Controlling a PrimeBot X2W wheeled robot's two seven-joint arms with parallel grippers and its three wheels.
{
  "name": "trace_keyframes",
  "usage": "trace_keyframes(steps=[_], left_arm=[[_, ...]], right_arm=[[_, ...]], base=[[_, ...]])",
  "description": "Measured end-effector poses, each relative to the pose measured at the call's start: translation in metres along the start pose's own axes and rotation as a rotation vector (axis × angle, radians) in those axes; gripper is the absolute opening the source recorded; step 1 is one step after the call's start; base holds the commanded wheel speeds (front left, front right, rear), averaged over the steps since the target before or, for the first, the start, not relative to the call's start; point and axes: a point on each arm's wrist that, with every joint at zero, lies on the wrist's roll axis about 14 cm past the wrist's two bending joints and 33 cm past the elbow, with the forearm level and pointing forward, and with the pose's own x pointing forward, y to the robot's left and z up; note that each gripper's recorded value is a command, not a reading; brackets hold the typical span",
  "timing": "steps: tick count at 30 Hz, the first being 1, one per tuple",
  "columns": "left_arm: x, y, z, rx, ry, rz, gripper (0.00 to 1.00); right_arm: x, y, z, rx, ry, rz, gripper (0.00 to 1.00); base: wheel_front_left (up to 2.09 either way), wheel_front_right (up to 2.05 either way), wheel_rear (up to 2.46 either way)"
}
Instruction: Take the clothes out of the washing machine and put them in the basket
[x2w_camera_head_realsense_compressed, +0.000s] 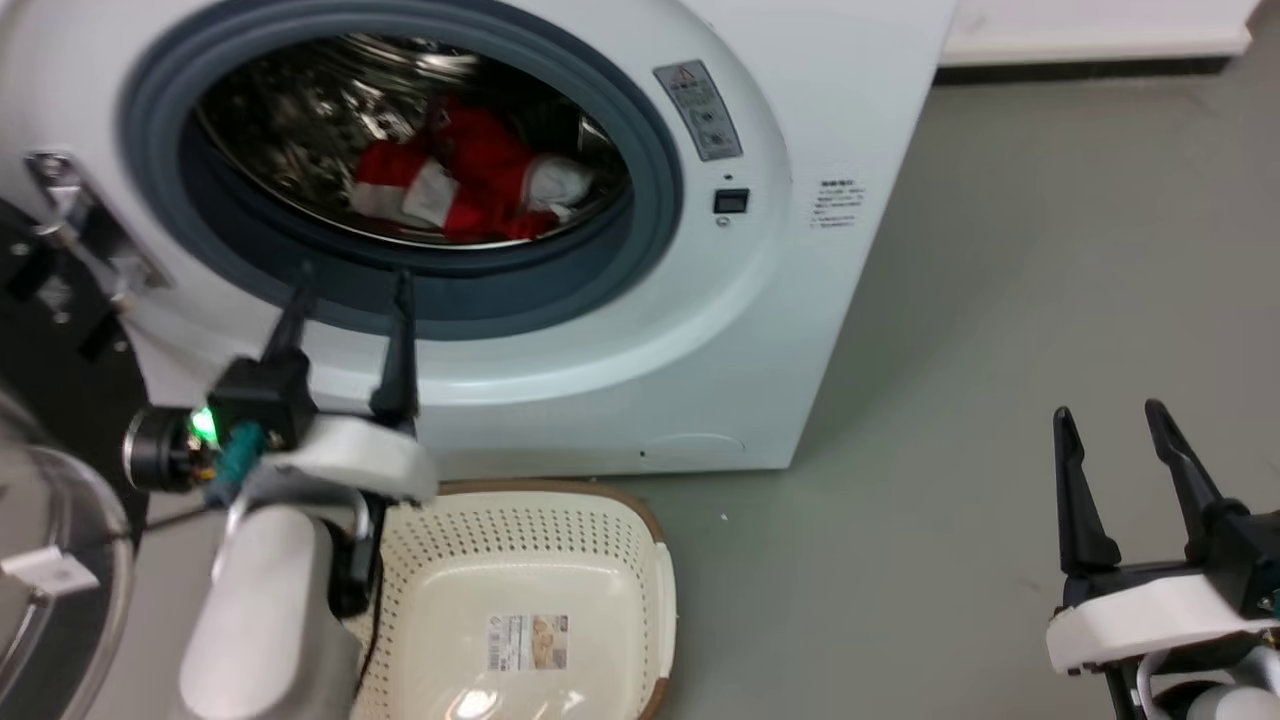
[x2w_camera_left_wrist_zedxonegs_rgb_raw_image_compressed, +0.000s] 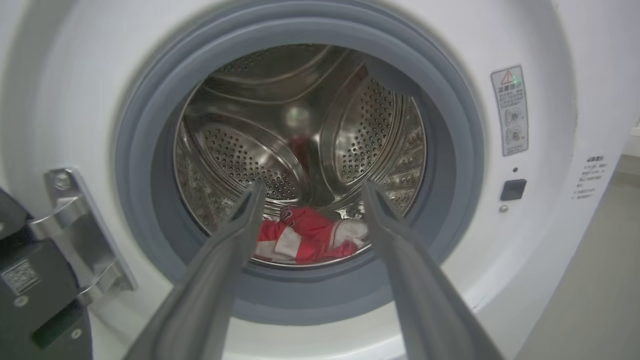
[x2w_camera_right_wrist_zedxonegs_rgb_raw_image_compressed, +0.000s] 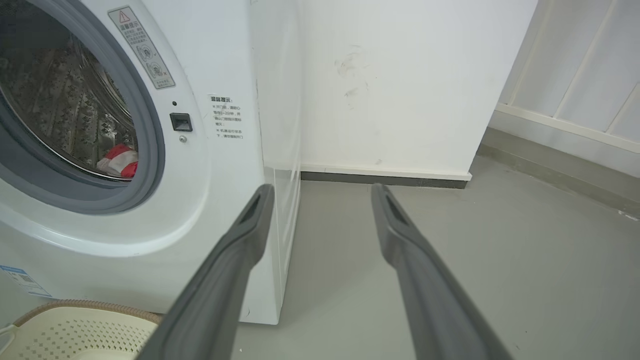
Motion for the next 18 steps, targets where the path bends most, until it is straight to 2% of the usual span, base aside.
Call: trace_keyframes(steps=[9, 18], left_arm=[[0.081, -0.007, -0.046, -0.002, 0.149, -0.072, 1.0], [0.146, -0.012, -0.114, 0.001, 0.349, -0.13, 1.0]], right_arm=[[0.01, -0.023, -0.031, 0.041, 0.046, -0.074, 1.0], [0.018, -0.037, -0.07, 0.072, 0.114, -0.122, 1.0]], base=[[0.0, 0.0, 0.0], [0.0, 0.0, 0.0]])
